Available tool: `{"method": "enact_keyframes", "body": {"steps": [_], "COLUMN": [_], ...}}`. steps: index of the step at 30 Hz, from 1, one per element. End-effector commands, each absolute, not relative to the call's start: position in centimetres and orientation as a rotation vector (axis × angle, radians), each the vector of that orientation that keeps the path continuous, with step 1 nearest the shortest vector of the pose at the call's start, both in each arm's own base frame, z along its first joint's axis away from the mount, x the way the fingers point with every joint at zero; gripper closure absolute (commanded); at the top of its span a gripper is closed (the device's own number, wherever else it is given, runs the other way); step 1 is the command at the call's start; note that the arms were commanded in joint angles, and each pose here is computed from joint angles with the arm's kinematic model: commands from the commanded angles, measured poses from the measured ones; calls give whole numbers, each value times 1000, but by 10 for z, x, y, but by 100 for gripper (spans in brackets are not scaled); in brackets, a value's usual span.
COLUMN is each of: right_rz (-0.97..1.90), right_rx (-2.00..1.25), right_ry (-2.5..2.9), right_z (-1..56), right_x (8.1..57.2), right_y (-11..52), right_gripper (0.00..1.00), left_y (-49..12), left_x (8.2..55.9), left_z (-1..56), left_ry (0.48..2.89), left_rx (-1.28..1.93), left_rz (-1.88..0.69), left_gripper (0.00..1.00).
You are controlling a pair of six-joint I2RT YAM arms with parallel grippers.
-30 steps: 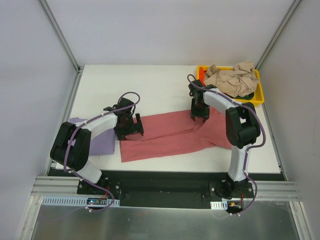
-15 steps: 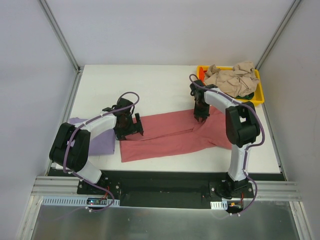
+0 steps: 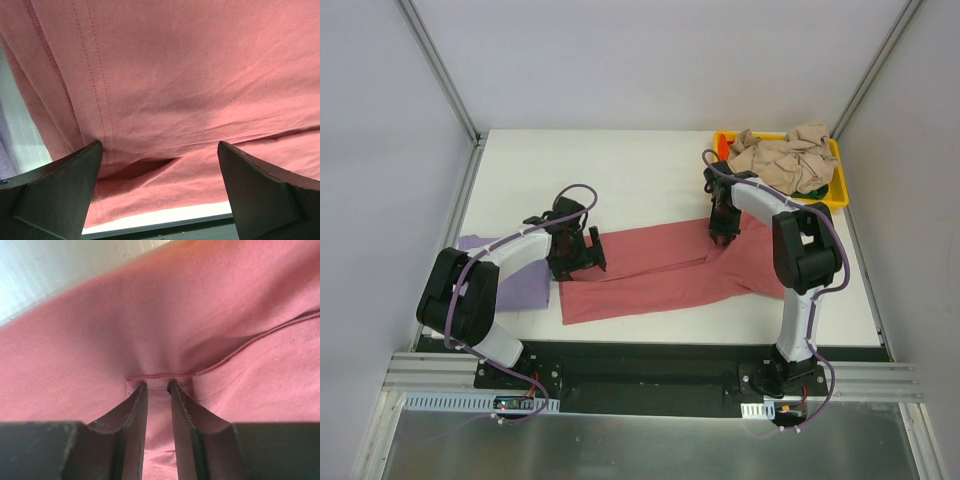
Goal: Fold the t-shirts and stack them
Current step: Fold the other side of the tshirt into a rectangle
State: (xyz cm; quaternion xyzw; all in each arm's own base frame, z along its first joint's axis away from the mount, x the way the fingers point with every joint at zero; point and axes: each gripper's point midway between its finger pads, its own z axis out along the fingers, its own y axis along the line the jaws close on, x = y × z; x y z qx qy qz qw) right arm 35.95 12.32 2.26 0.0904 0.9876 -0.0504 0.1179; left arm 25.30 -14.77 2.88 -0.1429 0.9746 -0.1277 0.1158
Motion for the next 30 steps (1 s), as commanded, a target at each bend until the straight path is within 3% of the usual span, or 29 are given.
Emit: {"method": "enact_keyframes", "body": {"steps": [1,12,20,24,27,30], "right_rz": [-54,66,-70,-169,-132,-62], "right_rx": [300,362,393,394,386,375], "right_ry": [2863,2836,2860,2862,2880,2873], "right_z": [31,34,17,12,7,4], "right_x": [365,371,365,360,360,362], "right_y": [133,145,133,127,132,141], "right_gripper": [70,59,56,64,64,79], "left_y": [-141,-141,-143,-142,-142,-142], "left_x": [247,247,247,247,246,246], "left_z": [29,29,27,25,24,24], "left_ry": [2864,2864,2872,2876,2881,2880], "left_rx": [-418,-418,-422,-426,-427,-427], "left_rz": [-366,-366,-376,-367,-368,-366], "left_gripper": [1,1,1,1,1,1]}}
